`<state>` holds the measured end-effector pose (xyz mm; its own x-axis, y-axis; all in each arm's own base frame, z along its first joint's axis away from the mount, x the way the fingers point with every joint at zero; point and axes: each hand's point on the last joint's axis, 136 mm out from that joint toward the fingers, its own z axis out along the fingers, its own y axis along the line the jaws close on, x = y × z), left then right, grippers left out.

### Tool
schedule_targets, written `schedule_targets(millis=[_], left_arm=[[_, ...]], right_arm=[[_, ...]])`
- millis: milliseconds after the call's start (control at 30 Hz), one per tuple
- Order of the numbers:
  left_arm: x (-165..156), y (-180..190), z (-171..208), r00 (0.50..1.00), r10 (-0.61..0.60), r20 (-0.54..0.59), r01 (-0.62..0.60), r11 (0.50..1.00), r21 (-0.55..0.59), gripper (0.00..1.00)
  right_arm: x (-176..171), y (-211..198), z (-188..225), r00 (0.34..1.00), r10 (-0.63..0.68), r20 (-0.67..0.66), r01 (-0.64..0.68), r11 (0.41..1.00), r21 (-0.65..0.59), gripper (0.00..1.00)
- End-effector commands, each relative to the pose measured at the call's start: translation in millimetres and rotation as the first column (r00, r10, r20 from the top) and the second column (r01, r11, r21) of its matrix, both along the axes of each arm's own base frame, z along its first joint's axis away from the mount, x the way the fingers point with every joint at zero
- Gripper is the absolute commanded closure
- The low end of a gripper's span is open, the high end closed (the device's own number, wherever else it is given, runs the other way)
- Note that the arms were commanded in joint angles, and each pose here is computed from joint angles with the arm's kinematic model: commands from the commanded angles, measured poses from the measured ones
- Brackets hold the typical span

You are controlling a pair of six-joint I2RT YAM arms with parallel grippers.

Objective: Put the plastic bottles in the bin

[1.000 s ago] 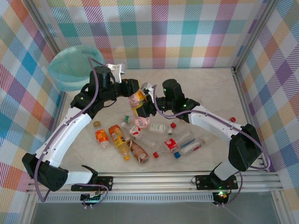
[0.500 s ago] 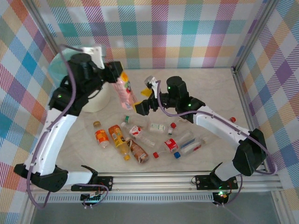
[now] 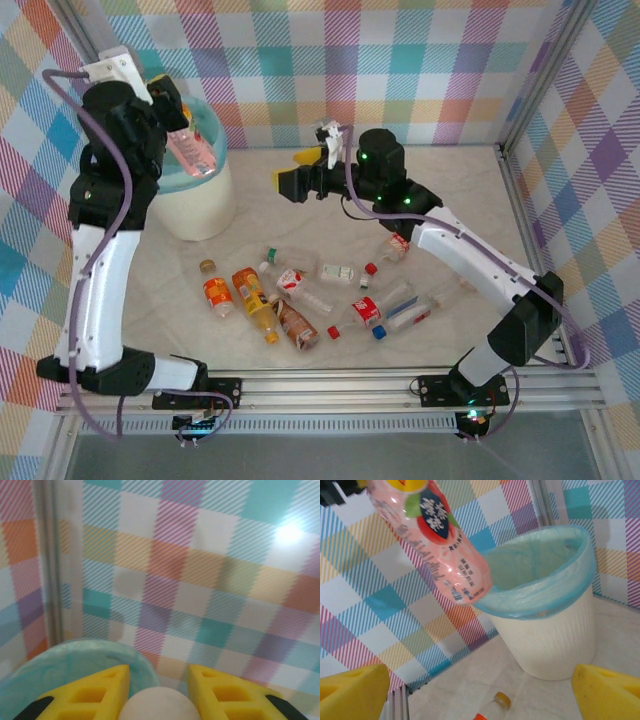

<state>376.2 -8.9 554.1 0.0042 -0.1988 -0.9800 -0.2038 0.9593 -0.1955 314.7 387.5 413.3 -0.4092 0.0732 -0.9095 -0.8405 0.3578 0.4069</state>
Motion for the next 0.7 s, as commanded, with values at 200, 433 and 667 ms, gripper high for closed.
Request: schedule_targets(millis=[200, 433, 667], left_arm=[[78.9, 66.3, -25.2, 0.993, 0.118, 0.001, -0.117, 0.988, -0.104, 1.0], [112.2, 82.2, -51.4, 0.993, 0.119, -0.009, -0.119, 0.984, -0.136, 1.0], [140.5, 79.7, -97.9, 0.995, 0.087, -0.052, -0.092, 0.991, -0.093, 1.0]], right_arm=[[-1.9, 26.8, -16.3, 0.991, 0.021, -0.134, -0.024, 1.0, -0.019, 0.1], [-16.5, 31.5, -18.6, 0.993, 0.049, -0.107, -0.054, 0.998, -0.04, 0.11], [-18.1, 31.2, -26.1, 0.993, 0.049, -0.106, -0.053, 0.998, -0.043, 0.11]])
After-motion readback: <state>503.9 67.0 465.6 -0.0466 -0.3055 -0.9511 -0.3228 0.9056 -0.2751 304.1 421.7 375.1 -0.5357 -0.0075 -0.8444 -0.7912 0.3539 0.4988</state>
